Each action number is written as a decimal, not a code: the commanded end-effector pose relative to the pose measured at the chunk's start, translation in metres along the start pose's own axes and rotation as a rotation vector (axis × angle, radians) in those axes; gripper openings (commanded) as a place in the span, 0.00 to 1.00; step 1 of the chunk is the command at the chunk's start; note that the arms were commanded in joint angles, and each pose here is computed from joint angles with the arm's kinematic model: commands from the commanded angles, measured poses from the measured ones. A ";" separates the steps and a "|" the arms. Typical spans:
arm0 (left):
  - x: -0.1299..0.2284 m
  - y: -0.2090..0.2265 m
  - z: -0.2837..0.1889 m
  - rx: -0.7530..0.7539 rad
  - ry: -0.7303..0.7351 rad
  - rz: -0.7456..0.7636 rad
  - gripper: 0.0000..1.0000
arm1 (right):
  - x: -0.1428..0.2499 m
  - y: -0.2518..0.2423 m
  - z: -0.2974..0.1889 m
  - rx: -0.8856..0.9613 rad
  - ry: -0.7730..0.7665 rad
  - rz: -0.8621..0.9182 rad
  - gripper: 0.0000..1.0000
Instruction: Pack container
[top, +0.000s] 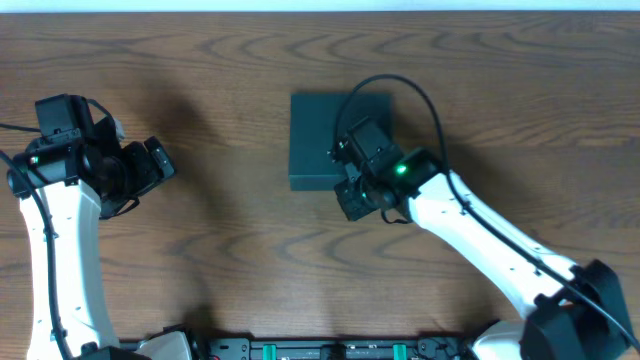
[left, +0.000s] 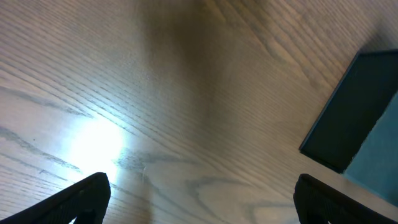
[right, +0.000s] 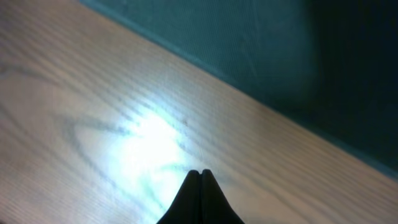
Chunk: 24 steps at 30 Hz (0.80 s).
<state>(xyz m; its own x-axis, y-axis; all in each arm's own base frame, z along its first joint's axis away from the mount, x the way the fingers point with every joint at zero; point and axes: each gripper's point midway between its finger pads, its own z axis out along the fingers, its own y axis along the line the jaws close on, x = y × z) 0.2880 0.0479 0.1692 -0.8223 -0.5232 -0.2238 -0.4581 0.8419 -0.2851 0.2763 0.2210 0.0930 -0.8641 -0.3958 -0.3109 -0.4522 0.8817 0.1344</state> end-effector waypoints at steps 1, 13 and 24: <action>0.000 0.002 0.001 -0.004 0.005 0.001 0.95 | -0.003 -0.004 0.017 -0.001 -0.005 0.044 0.01; 0.000 0.002 0.001 -0.003 0.005 0.002 0.95 | -0.030 -0.024 0.066 0.066 -0.064 0.084 0.01; 0.000 0.002 0.001 -0.004 0.005 0.001 0.95 | -0.037 -0.016 0.040 0.030 -0.103 0.081 0.01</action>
<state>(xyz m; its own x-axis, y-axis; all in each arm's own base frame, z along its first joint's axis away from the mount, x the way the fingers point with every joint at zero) 0.2879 0.0479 0.1692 -0.8224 -0.5232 -0.2234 -0.4582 0.8419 -0.2850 0.3183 0.2314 0.0381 -0.8813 -0.3289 -0.3393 -0.3880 0.9135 0.1221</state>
